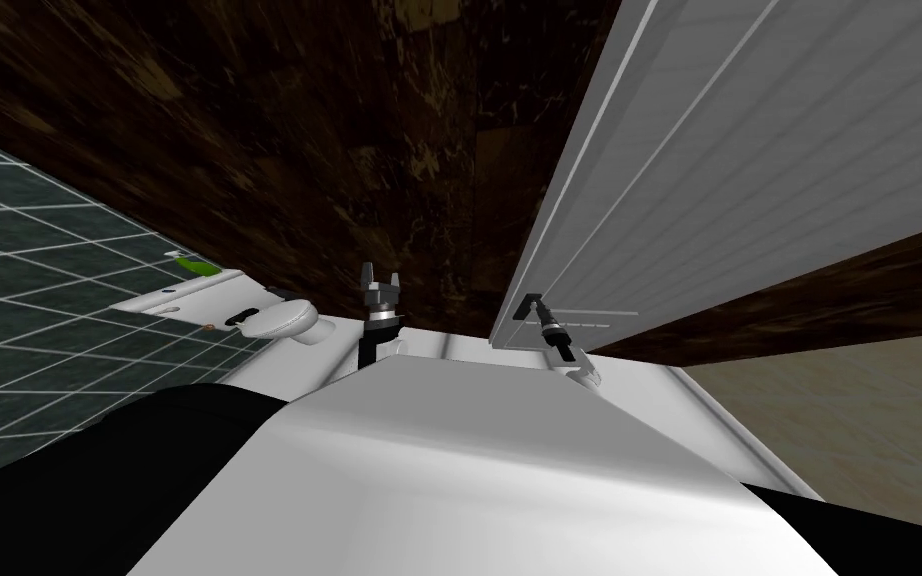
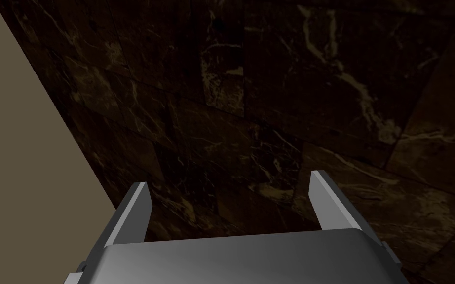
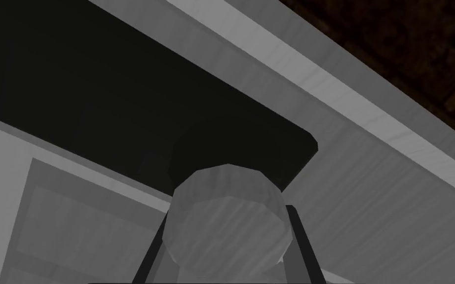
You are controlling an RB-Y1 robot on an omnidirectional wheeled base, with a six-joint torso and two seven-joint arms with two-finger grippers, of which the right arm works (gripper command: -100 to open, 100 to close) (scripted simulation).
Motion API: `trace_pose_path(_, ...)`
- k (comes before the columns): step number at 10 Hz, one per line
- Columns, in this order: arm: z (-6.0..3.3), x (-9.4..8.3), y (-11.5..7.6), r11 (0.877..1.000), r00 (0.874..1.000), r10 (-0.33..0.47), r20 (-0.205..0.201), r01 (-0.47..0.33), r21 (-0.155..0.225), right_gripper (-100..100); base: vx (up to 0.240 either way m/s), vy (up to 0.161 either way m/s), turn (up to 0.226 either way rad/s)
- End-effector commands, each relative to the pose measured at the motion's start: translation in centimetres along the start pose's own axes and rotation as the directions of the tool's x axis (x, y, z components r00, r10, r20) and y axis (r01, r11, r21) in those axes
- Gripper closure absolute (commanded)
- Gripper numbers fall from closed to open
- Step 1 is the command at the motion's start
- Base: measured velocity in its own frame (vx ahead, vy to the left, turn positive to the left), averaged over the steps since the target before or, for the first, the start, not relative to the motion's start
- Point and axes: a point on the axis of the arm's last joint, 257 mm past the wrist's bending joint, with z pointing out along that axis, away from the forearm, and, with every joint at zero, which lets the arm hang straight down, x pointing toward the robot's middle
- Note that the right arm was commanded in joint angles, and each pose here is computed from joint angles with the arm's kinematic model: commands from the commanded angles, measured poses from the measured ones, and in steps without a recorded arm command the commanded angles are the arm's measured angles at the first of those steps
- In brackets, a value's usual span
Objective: Pull the door open
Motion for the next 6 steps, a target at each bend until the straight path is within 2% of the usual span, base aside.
trace_pose_path(1, 0.09, -0.35, 0.02, 0.997, 0.997, 0.076, 0.017, -0.076, 0.002, 100, -0.072, -0.054, 0.095)
trace_pose_path(2, 0.09, -0.35, 0.02, 0.997, 0.996, 0.082, 0.017, -0.082, 0.001, 100, -0.053, -0.037, 0.050)
trace_pose_path(4, 0.23, -0.47, 0.05, 0.981, 0.980, 0.195, 0.040, -0.195, 0.005, 100, -0.080, -0.052, 0.107)
trace_pose_path(5, 0.23, -0.47, 0.05, 0.977, 0.976, 0.212, 0.040, -0.213, 0.004, 100, -0.063, -0.044, 0.078)
trace_pose_path(6, 0.30, -0.52, 0.05, 0.963, 0.962, 0.269, 0.052, -0.269, 0.004, 100, -0.052, -0.041, 0.103)
